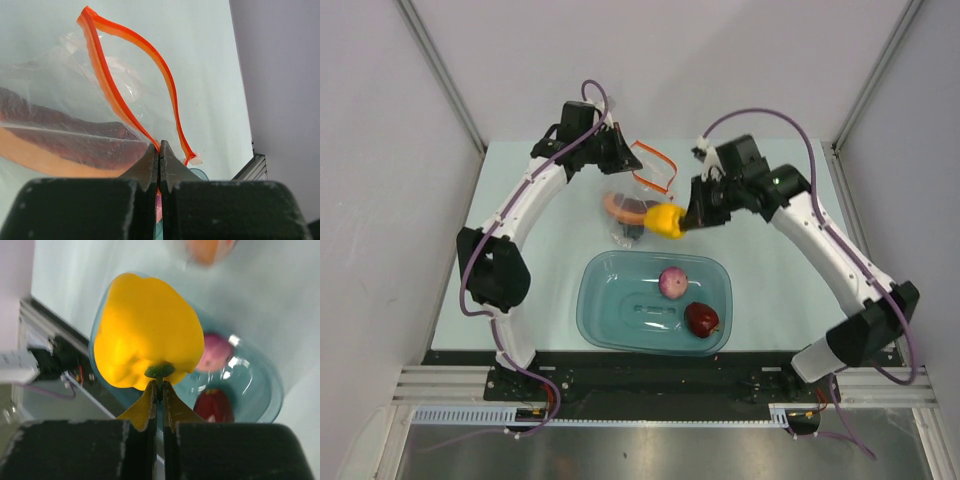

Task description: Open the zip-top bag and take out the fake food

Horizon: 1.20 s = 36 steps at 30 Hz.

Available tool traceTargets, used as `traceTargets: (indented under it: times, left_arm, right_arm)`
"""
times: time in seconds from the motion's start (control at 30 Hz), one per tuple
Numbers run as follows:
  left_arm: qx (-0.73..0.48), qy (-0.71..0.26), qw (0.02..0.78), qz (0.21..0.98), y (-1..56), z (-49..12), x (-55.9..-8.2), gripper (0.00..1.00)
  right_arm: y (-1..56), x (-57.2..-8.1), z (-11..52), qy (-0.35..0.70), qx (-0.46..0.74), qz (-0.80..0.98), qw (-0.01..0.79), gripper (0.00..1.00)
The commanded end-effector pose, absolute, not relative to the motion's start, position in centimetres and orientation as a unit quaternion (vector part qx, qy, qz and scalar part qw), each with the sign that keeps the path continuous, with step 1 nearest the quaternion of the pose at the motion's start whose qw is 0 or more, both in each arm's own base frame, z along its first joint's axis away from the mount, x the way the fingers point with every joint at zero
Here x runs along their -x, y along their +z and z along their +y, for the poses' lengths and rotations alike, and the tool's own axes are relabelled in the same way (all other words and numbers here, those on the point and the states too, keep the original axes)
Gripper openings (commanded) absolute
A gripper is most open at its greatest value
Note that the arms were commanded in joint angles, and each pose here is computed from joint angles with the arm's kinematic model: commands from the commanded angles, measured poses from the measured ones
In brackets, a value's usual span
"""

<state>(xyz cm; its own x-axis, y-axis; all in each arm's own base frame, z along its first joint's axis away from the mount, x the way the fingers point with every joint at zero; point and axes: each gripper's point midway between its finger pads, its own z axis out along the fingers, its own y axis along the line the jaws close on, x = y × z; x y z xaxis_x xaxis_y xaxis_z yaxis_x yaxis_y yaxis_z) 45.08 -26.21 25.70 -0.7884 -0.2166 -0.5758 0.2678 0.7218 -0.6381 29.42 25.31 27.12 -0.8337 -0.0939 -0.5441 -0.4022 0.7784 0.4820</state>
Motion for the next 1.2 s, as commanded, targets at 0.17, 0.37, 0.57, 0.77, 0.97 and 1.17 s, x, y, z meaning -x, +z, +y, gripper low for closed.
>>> traceTargets:
  times: [0.17,0.37,0.57,0.77,0.97,1.17]
  left_arm:
    - [-0.015,-0.404,0.354,0.843,28.5,-26.6,-45.6,0.00]
    - [-0.012,-0.408,0.351,0.843,28.2,-26.7,-45.5,0.00]
    - [-0.014,-0.403,0.351,0.845,28.0,-26.5,-45.2,0.00]
    - [-0.015,-0.401,0.346,0.848,27.6,-26.4,-45.1,0.00]
    - [-0.020,-0.402,0.344,0.848,27.6,-26.4,-44.9,0.00]
    - [-0.019,-0.407,0.340,0.848,27.3,-26.6,-44.5,0.00]
  right_arm:
    - [20.0,-16.6,26.8,0.272,0.238,0.923,0.131,0.00]
    - [14.9,-13.8,25.7,0.227,0.239,0.943,0.050,0.00]
    - [12.5,-12.2,25.7,0.217,0.264,0.940,0.008,0.06]
    - [10.6,-11.2,25.9,0.205,0.280,0.937,-0.030,0.21]
    - [11.3,-11.9,26.2,0.207,0.278,0.938,-0.003,0.51]
    - [18.6,-18.5,26.7,0.286,0.184,0.927,0.157,0.69]
